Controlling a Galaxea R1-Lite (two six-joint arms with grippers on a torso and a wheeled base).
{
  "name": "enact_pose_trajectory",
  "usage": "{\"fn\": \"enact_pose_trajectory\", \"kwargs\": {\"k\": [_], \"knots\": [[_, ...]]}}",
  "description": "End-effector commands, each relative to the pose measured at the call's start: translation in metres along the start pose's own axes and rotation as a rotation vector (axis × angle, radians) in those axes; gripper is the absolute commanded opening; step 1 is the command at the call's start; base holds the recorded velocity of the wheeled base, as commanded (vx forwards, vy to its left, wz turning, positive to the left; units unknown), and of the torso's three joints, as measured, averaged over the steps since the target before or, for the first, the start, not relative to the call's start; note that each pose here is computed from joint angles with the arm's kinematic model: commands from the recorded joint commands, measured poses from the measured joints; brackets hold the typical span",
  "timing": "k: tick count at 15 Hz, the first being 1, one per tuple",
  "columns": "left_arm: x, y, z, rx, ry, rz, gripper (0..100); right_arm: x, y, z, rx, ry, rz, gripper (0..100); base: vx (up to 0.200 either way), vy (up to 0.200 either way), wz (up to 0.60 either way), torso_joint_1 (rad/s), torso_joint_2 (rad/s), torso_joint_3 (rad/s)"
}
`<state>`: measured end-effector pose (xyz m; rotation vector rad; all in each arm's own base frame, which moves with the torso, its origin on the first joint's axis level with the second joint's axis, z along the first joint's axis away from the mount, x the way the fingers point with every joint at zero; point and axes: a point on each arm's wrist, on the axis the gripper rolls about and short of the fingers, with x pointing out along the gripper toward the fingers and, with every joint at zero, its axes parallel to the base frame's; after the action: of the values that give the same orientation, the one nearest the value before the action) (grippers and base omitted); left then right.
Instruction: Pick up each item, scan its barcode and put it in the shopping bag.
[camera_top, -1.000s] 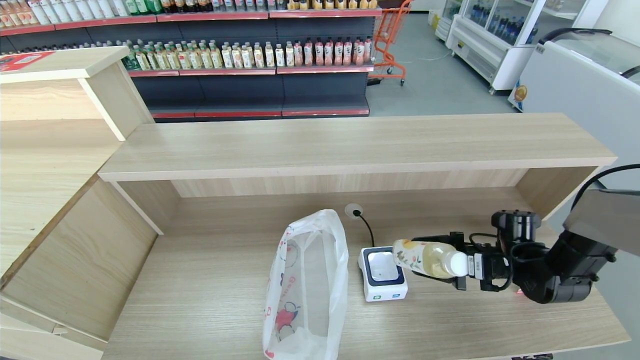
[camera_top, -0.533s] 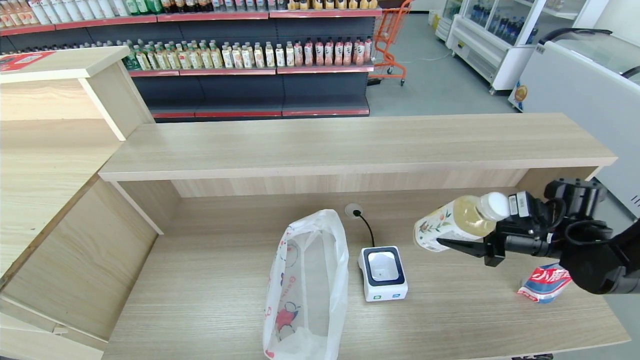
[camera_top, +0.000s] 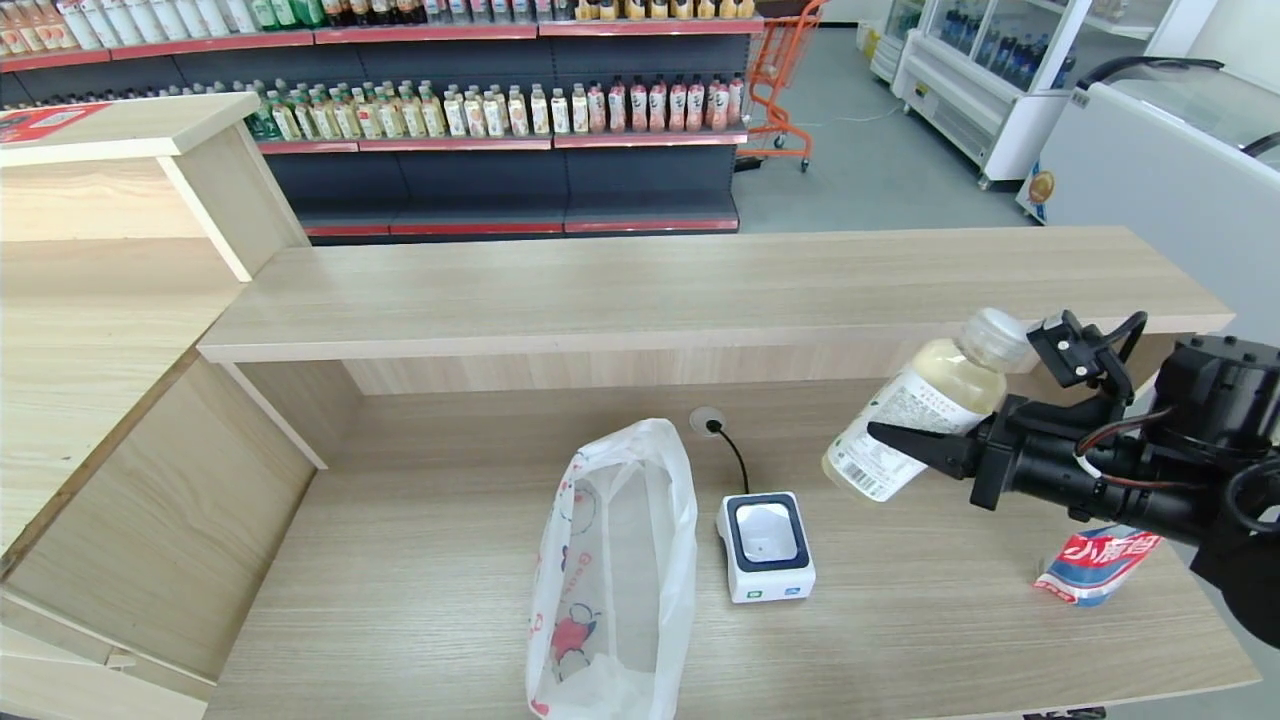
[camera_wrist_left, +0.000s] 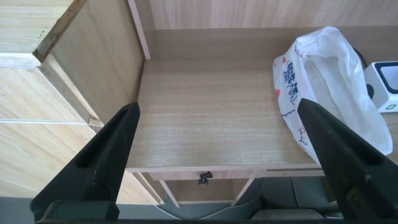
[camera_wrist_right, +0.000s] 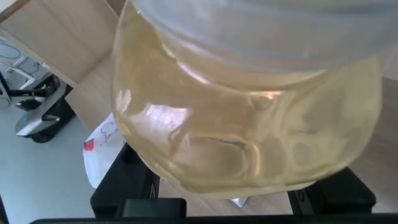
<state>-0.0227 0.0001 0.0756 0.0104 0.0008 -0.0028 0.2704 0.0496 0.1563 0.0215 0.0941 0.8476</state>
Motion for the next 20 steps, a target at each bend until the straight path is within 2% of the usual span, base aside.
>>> {"fn": "enact_pose_trajectory", "kwargs": {"k": [1,7,11,15,17,20], "knots": [[0.0,0.0,0.0,0.0,-0.001,0.0,100,0.006,0.01,0.0,0.011,0.004,0.029,0,0.0,0.0,0.0,0.0,0.0,0.0],[0.0,0.0,0.0,0.0,-0.001,0.001,100,0.016,0.006,-0.02,0.063,0.063,0.037,0,0.0,0.0,0.0,0.0,0.0,0.0],[0.0,0.0,0.0,0.0,-0.001,0.0,100,0.021,0.019,-0.026,0.082,0.09,0.085,0,0.0,0.0,0.0,0.0,0.0,0.0],[0.0,0.0,0.0,0.0,-0.001,0.0,100,0.026,0.027,-0.025,0.141,0.097,0.114,0,0.0,0.15,0.0,-0.001,0.0,0.007],[0.0,0.0,0.0,0.0,-0.001,0.0,100,0.024,0.029,-0.028,0.193,0.145,0.112,0,0.0,0.0,0.0,0.0,0.0,0.0],[0.0,0.0,0.0,0.0,-0.001,0.0,100,0.034,0.023,-0.042,0.201,0.182,0.074,0,0.0,0.0,0.0,0.0,0.0,0.0]]}}
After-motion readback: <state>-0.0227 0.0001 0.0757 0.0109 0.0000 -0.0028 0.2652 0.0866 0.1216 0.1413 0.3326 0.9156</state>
